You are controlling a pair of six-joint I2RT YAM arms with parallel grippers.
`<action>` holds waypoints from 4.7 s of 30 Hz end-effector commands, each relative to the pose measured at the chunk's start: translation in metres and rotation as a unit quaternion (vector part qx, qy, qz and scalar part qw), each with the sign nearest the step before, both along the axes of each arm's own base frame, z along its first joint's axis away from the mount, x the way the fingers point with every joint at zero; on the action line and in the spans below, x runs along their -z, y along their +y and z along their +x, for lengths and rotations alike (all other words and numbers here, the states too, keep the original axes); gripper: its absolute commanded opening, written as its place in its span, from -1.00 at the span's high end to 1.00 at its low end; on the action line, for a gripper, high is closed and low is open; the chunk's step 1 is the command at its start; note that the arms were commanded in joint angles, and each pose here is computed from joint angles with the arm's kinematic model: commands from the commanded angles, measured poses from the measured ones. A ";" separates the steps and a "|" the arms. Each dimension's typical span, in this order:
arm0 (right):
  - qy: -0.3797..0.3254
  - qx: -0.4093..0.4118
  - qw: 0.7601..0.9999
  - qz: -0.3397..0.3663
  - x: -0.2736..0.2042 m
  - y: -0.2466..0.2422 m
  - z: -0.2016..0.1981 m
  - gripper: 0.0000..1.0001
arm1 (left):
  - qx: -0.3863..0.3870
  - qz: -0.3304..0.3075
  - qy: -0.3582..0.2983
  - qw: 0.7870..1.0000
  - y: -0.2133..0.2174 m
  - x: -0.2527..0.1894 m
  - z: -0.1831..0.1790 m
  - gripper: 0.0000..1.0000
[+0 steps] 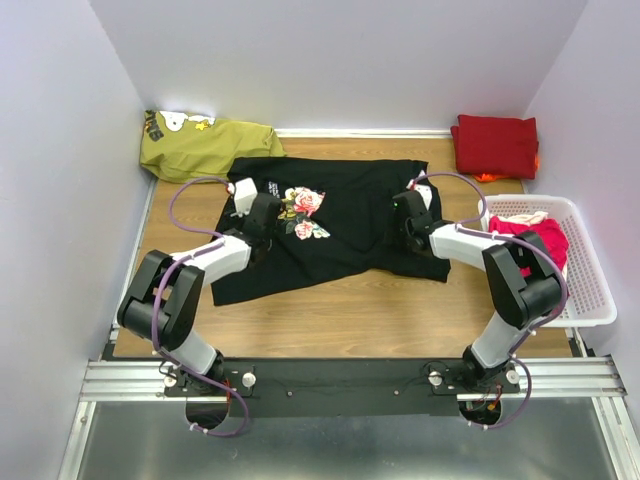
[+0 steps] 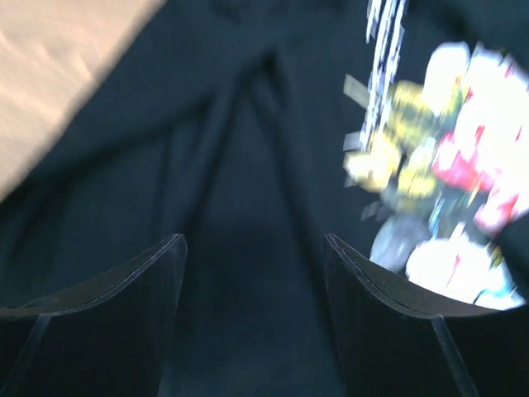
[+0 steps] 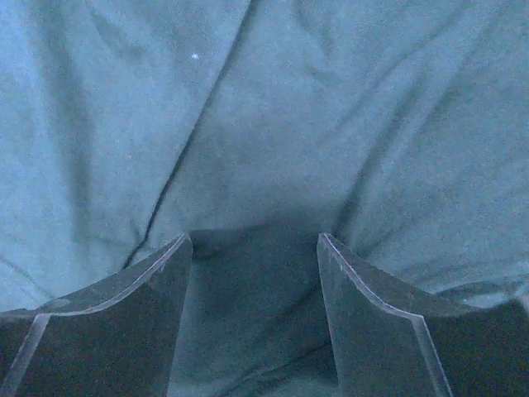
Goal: Fold and stack the t-shirts
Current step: Flatten out the tshirt
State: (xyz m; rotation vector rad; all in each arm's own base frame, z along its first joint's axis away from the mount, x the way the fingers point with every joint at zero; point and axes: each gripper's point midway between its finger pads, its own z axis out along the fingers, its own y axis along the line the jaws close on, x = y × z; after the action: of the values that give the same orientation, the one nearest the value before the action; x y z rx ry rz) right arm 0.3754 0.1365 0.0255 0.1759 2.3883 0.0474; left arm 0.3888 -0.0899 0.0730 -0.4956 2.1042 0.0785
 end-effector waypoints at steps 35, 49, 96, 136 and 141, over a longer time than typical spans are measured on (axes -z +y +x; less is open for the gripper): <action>-0.127 0.075 0.984 -0.099 -0.120 -0.010 0.108 -0.46 | 0.013 -0.029 0.012 0.999 -0.013 -0.003 -0.038 -0.31; -0.055 0.191 0.970 -0.140 -0.073 -0.116 -0.011 0.02 | 0.034 -0.026 0.015 0.999 -0.023 0.002 -0.035 -0.31; 0.045 0.141 0.989 -0.002 0.030 -0.097 0.026 0.77 | 0.030 -0.013 0.007 0.999 -0.017 -0.007 -0.037 -0.32; 0.013 0.150 0.989 -0.002 -0.020 -0.107 -0.007 0.99 | -0.189 -0.073 0.088 0.975 0.005 0.011 -0.177 -0.11; 0.010 0.152 0.988 0.001 -0.022 -0.107 -0.006 0.99 | -0.227 0.040 0.132 0.964 0.027 0.013 -0.187 -0.12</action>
State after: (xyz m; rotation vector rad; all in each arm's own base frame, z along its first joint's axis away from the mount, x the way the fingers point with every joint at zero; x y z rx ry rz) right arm 0.3743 0.0298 0.0418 0.5264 2.3588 -0.1183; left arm 0.2103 -0.0966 0.0547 -0.9620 2.2689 0.2161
